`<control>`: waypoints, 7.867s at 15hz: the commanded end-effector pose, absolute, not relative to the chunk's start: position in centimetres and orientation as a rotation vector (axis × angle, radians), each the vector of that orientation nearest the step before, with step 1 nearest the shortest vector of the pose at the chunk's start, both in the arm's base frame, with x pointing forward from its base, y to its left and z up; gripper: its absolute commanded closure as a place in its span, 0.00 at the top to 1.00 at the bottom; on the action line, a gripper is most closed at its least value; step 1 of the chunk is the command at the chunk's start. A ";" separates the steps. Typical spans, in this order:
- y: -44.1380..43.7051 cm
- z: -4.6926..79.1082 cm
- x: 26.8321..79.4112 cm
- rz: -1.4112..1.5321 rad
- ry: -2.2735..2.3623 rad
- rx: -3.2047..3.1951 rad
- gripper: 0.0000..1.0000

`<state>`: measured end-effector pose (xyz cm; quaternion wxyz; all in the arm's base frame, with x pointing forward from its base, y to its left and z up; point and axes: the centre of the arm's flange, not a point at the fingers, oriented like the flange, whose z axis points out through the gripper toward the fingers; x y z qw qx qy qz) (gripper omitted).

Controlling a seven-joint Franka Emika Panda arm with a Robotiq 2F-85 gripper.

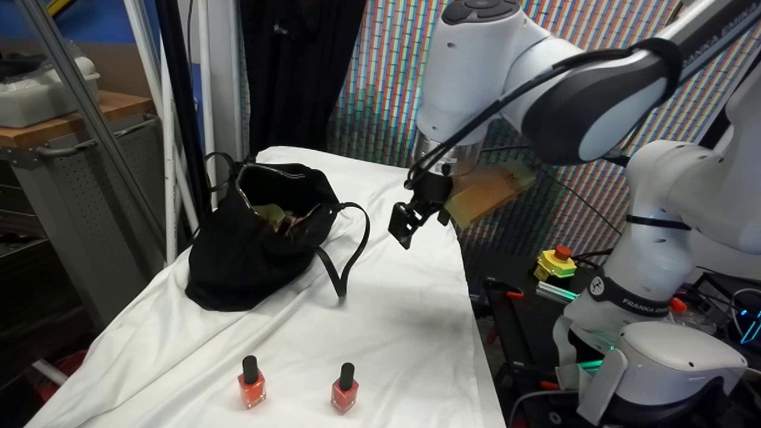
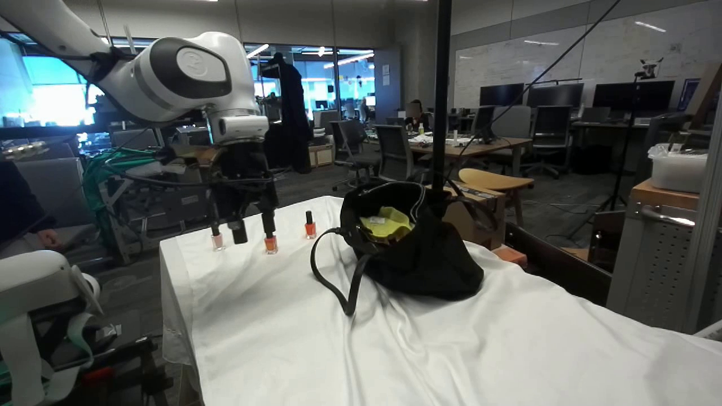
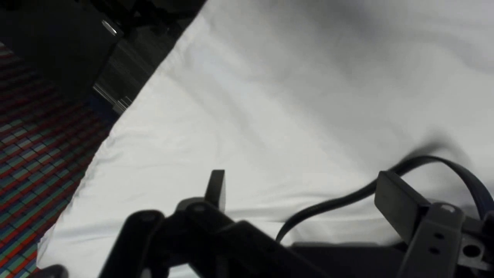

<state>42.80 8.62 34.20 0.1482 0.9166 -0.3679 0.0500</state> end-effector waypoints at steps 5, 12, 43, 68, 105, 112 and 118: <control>12.0 30.9 38.0 0.060 -1.014 2.716 1.00; 15.2 28.8 43.8 0.036 -0.976 2.826 1.00; 24.9 26.2 54.9 -0.100 -0.537 3.061 1.00; 24.9 21.8 53.5 -0.169 -0.524 3.126 1.00; 26.7 24.8 52.7 -0.172 -0.500 3.075 1.00; 26.5 24.3 52.2 -0.191 -0.500 3.079 1.00; 26.5 23.8 52.0 -0.197 -0.493 3.099 1.00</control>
